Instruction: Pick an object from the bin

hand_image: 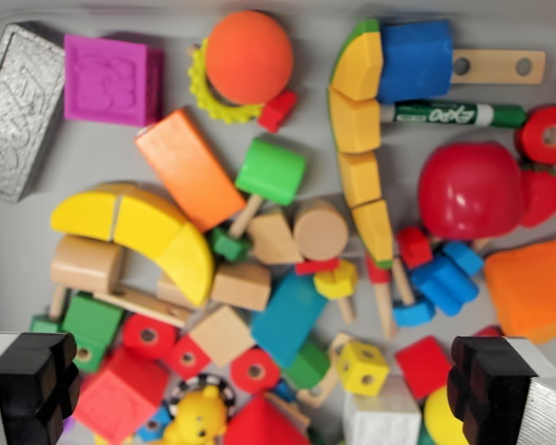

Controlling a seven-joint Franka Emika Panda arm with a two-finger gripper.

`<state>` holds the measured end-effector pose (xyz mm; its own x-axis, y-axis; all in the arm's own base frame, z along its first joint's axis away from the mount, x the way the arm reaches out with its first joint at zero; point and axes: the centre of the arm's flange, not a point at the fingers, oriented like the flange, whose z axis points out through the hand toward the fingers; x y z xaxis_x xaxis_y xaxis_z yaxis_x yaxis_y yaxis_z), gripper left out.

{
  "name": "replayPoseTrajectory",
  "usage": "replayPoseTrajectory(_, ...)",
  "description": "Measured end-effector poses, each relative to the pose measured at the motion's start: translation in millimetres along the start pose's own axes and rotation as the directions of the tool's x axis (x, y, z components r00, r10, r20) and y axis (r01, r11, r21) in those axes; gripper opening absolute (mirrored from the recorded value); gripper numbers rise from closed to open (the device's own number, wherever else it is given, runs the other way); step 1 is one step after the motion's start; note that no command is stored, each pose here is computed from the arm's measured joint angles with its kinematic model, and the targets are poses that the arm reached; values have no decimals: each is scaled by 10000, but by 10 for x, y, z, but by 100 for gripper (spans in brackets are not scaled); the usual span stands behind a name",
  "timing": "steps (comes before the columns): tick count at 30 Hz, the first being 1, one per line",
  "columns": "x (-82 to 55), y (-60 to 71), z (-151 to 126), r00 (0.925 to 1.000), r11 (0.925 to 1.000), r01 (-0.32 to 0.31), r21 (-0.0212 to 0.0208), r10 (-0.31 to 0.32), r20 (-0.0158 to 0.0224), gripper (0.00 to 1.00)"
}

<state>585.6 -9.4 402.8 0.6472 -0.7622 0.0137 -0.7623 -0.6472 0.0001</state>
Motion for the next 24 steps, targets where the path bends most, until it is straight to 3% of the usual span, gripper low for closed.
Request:
replayPoseTrajectory(13, 120, 95, 201, 9951, 9951, -990, -27, 990, 6, 100)
replayPoseTrajectory(24, 246, 192, 406, 9791, 9791, -2033, -46, 2033, 15, 100)
